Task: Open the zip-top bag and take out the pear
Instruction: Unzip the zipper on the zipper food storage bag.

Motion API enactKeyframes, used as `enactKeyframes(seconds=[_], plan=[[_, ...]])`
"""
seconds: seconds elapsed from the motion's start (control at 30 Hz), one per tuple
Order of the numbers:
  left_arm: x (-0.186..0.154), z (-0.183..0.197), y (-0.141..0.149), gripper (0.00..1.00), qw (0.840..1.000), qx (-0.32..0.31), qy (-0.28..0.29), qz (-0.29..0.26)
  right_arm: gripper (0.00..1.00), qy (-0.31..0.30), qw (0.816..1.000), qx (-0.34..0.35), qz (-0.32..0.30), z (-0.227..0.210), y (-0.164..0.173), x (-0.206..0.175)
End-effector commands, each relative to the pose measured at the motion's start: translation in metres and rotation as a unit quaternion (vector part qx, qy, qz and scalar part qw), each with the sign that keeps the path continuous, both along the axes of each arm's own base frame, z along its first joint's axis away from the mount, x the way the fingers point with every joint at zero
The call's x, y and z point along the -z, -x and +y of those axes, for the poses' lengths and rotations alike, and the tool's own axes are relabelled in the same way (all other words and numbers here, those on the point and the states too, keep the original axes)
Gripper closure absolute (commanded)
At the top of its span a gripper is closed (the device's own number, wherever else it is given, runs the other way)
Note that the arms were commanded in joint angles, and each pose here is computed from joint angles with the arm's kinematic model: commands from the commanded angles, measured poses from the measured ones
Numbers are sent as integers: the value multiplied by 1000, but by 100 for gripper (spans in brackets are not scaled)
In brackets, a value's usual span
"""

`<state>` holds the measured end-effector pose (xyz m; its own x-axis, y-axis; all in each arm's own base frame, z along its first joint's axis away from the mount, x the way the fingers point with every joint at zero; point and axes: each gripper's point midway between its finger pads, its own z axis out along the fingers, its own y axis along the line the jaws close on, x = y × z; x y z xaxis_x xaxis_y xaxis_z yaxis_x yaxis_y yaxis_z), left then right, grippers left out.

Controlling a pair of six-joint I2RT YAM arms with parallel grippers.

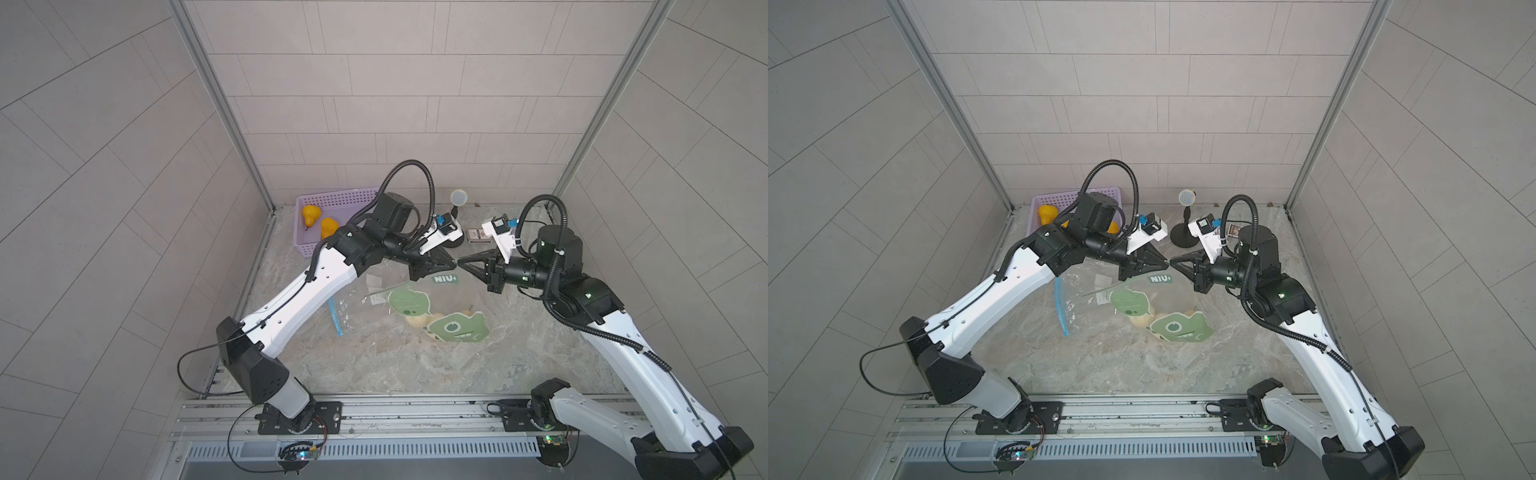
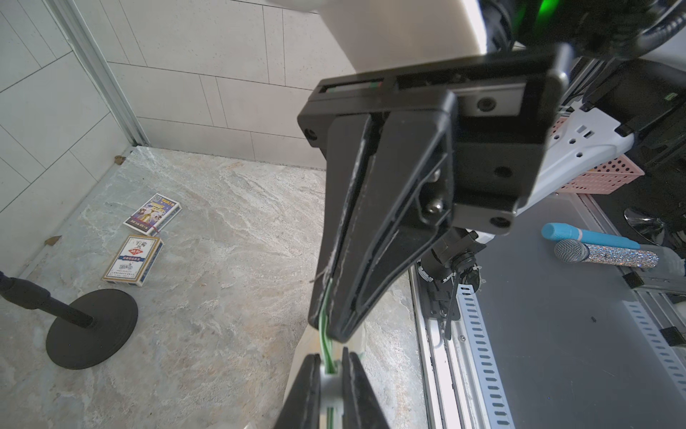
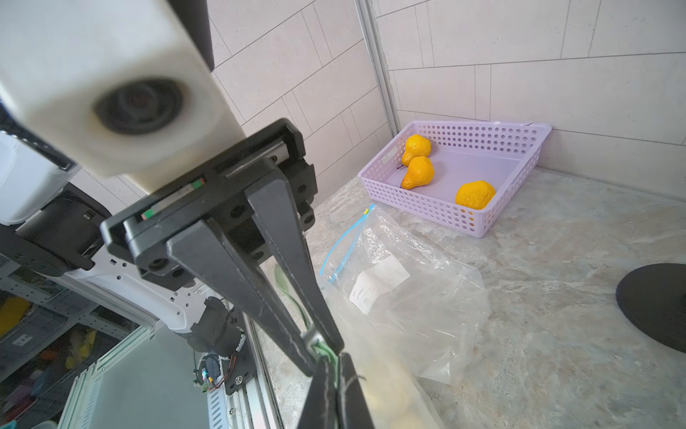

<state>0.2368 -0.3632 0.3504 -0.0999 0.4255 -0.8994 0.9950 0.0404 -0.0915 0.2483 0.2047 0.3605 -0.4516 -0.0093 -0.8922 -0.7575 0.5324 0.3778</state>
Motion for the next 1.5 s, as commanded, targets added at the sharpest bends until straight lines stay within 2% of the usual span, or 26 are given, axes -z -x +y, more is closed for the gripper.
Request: enactKeyframes(seconds=[0.0,0.13,0.23,0.37,0.5,0.63,0.73,0.93,1.17,1.2,1.27,1.3,1.33,1.4,1.47], plan=[[-8,2,10,85,1000,14,8,4,100,14,992,103,-67,-21,-24,-19],[-11,2,9,85,1000,12,10,4,100,51,970,210,-108,-41,-42,-23],[-13,3,7,85,1000,6,9,1,100,75,943,298,-124,-60,-55,-25],[-11,3,6,85,1000,2,5,1,100,107,917,353,-154,-64,-62,-33],[-10,4,4,85,1000,-5,1,0,100,131,877,430,-169,-82,-73,-38],[-10,8,3,85,1000,-15,-7,-2,100,150,822,522,-174,-112,-82,-46],[-8,13,2,85,1000,-24,-19,-3,100,150,787,572,-175,-130,-84,-57],[-2,34,-5,85,998,-60,-29,3,100,125,759,617,-164,-160,-96,-69],[-4,73,-25,85,991,-133,1,19,100,106,771,611,-145,-171,-103,-72],[-5,75,-29,85,990,-141,9,20,100,99,782,599,-142,-167,-104,-72],[-7,75,-35,85,989,-149,16,17,100,85,808,567,-139,-155,-107,-71],[-9,73,-38,85,988,-150,17,19,100,73,833,531,-139,-141,-109,-70],[-11,71,-43,85,988,-154,18,18,100,55,869,470,-142,-119,-110,-70],[-14,71,-57,85,984,-175,13,7,100,30,920,367,-138,-82,-105,-66],[-19,74,-76,85,978,-210,14,-12,100,1,955,267,-133,-50,-95,-66]])
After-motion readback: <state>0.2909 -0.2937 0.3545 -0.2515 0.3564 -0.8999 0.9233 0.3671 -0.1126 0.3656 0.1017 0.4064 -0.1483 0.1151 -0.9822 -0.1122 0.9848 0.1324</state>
